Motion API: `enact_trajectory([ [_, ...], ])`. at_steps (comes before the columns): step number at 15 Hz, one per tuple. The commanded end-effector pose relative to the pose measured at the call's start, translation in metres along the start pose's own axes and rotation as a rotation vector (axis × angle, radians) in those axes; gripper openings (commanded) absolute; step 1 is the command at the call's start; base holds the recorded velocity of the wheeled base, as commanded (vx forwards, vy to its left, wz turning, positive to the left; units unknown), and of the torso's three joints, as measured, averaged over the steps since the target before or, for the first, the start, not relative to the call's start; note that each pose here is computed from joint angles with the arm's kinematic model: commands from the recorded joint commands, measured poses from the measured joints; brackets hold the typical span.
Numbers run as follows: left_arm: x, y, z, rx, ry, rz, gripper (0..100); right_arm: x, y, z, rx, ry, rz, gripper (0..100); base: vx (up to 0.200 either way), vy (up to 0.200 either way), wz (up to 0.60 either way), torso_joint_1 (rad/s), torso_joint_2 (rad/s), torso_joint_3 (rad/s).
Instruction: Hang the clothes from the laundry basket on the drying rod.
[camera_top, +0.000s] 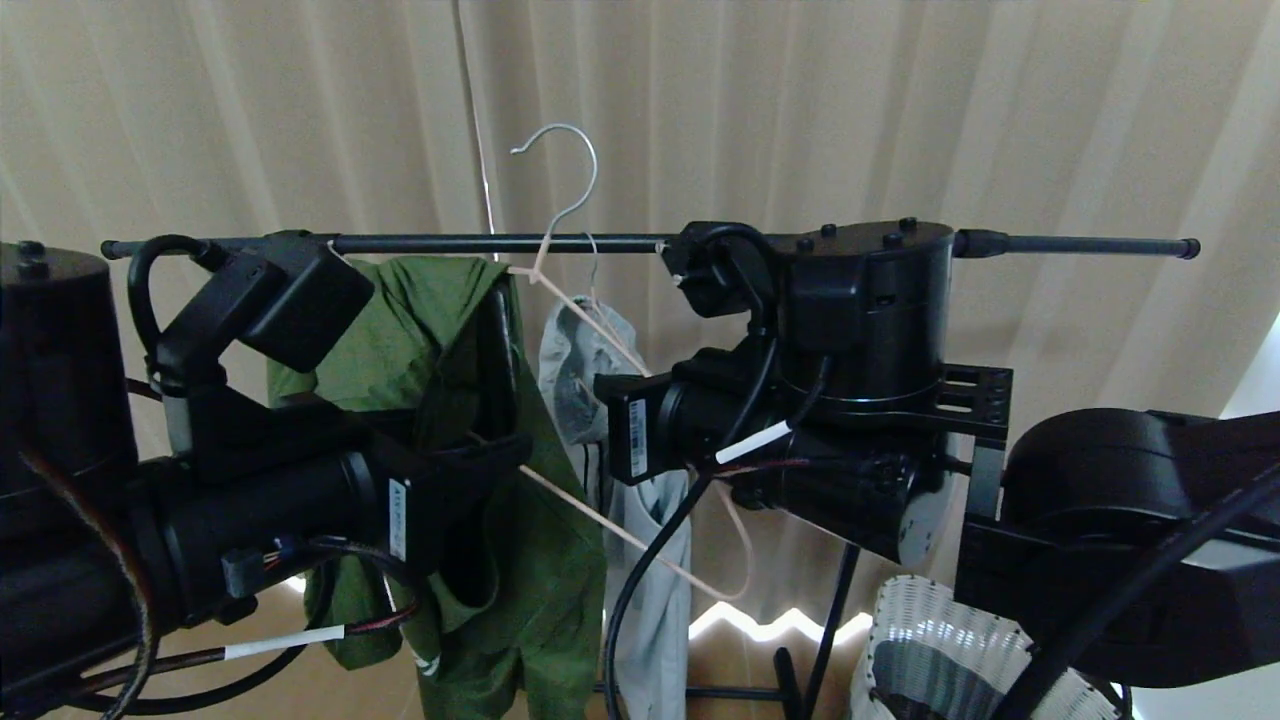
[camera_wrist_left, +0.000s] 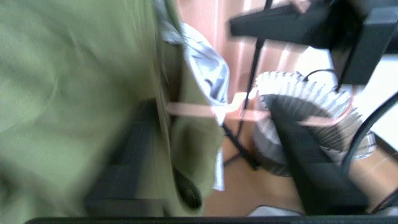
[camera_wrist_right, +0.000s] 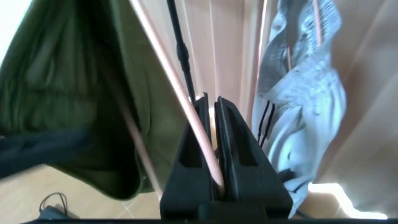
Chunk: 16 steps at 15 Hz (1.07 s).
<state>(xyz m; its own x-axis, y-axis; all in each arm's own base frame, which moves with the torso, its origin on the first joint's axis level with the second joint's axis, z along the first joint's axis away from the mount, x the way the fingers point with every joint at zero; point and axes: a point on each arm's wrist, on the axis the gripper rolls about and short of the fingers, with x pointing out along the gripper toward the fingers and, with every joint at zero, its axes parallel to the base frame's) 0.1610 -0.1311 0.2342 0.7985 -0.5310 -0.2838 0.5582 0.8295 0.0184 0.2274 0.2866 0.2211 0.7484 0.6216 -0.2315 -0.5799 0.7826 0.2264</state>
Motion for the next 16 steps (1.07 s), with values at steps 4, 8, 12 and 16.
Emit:
enact_trajectory([
  [4, -0.024, 0.003, -0.014, 0.107, -0.015, 0.004, 100, -0.039, -0.028, 0.007, -0.014, -0.014, -0.058, 0, 0.000, 0.000, 0.00, 0.000, 0.00, 0.000],
  [8, -0.032, 0.003, -0.016, 0.109, -0.029, 0.001, 100, -0.078, -0.054, 0.001, -0.067, -0.007, -0.120, 0, 0.000, 0.000, 0.00, 0.000, 0.00, 0.000],
  [12, -0.030, -0.001, -0.021, 0.131, -0.045, -0.018, 100, -0.099, -0.076, -0.012, -0.095, 0.028, -0.182, 0, 0.000, 0.000, 0.00, 0.000, 0.00, 0.000],
  [16, -0.025, 0.000, -0.019, 0.245, -0.130, -0.007, 100, -0.115, -0.086, -0.020, -0.134, 0.058, -0.124, 0, 0.000, 0.000, 0.00, 0.000, 0.00, 0.000],
])
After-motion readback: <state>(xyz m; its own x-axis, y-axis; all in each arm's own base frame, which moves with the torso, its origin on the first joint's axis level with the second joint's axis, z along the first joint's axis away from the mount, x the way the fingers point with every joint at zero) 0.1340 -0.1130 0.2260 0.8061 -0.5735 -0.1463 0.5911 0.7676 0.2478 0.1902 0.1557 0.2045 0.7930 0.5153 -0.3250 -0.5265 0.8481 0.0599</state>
